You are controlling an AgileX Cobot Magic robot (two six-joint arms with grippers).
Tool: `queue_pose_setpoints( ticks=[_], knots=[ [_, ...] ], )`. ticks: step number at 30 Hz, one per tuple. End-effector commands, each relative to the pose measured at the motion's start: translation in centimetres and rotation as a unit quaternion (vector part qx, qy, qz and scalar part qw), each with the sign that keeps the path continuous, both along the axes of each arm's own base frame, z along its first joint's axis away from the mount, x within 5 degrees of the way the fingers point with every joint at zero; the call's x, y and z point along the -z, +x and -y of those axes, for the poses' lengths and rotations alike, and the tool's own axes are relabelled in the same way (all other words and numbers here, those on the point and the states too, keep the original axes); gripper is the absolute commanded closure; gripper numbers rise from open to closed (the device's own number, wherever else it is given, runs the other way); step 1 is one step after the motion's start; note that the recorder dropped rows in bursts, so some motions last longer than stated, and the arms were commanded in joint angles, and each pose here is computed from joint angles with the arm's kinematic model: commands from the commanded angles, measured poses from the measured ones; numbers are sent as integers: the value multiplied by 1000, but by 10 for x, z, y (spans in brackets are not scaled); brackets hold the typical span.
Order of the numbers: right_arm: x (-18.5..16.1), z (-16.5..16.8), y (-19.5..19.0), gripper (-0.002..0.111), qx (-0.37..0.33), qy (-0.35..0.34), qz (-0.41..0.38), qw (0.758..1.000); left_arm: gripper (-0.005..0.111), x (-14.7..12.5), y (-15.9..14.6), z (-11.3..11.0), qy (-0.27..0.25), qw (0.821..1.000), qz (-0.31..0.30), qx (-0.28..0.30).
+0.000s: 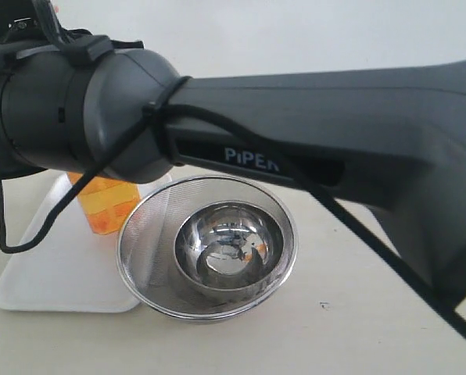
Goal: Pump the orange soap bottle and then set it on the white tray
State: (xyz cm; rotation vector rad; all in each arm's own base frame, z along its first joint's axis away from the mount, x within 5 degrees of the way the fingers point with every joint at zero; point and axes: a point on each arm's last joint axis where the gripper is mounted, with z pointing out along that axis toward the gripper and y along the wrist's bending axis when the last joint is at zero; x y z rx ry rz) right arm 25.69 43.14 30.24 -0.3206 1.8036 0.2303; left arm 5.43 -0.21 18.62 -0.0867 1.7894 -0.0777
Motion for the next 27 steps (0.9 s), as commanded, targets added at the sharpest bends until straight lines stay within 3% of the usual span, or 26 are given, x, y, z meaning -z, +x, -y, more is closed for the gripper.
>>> queue_pose_setpoints(
  ticks=[1, 22, 25, 27],
  knots=[
    [-29, 6, -3, 108, -2, 47, 22, 999, 102, 1, 0, 0, -8, 1000, 0, -2],
    [-1, -7, -17, 107, -82, 7, 4, 997, 102, 1, 0, 0, -8, 1000, 0, -2],
    [-1, -8, -17, 94, -85, 5, 5, 996, 102, 1, 0, 0, -8, 1000, 0, -2],
    [-1, -8, -17, 77, -85, 6, 4, 996, 102, 1, 0, 0, -8, 1000, 0, -2]
  ],
)
